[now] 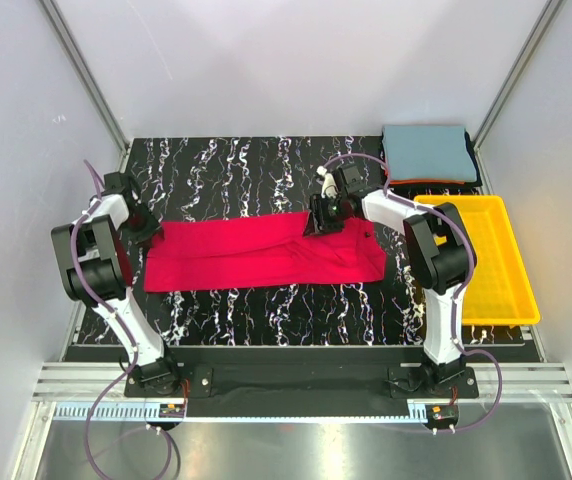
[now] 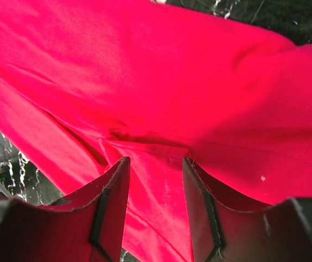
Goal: Fold and stack the t-shirts
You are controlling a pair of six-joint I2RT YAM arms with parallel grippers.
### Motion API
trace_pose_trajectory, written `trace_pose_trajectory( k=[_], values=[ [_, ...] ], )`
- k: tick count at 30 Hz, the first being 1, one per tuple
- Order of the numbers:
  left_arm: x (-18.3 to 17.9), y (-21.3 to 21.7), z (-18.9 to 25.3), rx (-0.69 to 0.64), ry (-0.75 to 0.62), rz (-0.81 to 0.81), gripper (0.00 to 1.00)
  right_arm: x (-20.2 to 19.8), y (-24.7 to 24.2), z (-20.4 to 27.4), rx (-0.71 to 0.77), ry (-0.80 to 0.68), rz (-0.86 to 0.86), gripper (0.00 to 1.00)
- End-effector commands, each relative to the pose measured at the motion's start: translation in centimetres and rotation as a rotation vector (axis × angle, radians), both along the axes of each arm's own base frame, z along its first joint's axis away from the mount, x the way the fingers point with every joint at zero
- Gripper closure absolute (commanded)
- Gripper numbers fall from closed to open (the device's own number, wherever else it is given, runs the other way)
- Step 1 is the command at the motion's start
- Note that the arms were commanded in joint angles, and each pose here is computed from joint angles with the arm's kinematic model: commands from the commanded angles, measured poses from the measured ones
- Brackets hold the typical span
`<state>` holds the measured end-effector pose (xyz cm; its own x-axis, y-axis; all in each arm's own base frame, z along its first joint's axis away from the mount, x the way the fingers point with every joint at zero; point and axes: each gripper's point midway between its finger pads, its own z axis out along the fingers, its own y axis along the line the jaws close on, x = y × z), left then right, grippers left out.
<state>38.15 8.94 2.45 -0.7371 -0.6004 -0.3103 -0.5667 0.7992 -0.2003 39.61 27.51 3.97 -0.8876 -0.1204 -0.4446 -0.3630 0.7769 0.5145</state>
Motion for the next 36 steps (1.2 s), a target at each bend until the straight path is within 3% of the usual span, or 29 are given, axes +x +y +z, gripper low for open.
trace_pose_trajectory(
  k=[1,3,7,10,13,17,21,24,27,31,36],
  values=[
    [1.4,0.4,0.9,0.007,-0.047,-0.043,0.61,1.0,0.4,0.8,0.007,-0.044,0.031,0.5],
    [1.5,0.5,1.3,0.012,-0.056,-0.047,0.75,1.0,0.4,0.9,0.004,-0.05,0.033,0.5],
    [1.8,0.4,1.7,0.017,-0.071,-0.058,0.9,1.0,0.1,0.7,-0.015,-0.065,0.039,0.51],
    [1.9,0.7,2.1,0.035,-0.076,-0.05,0.92,0.9,0.3,1.0,-0.003,-0.069,0.054,0.51],
    [1.6,1.2,2.1,0.06,-0.064,-0.029,0.87,0.9,0.2,1.2,-0.001,-0.072,0.058,0.5],
    [1.7,1.3,3.3,0.075,-0.083,-0.006,0.71,0.8,0.2,1.0,-0.003,-0.074,0.069,0.48],
    [2.5,0.4,5.7,0.099,-0.139,-0.032,0.69,0.6,0.6,1.0,0.015,-0.065,0.096,0.47],
    [3.4,-2.1,7.0,0.048,-0.191,-0.073,0.69,0.1,1.3,1.0,0.038,-0.055,0.133,0.48],
    [4.1,-5.5,6.1,-0.015,-0.192,-0.17,0.68,-0.2,1.4,0.8,0.041,-0.051,0.143,0.5],
    [4.5,-6.7,2.6,-0.075,-0.114,-0.199,0.68,-0.4,1.2,0.5,0.018,-0.049,0.137,0.5],
    [4.3,-7.6,1.5,-0.108,-0.093,-0.224,0.68,-0.1,0.9,1.8,0.003,-0.076,0.134,0.5]
  ],
)
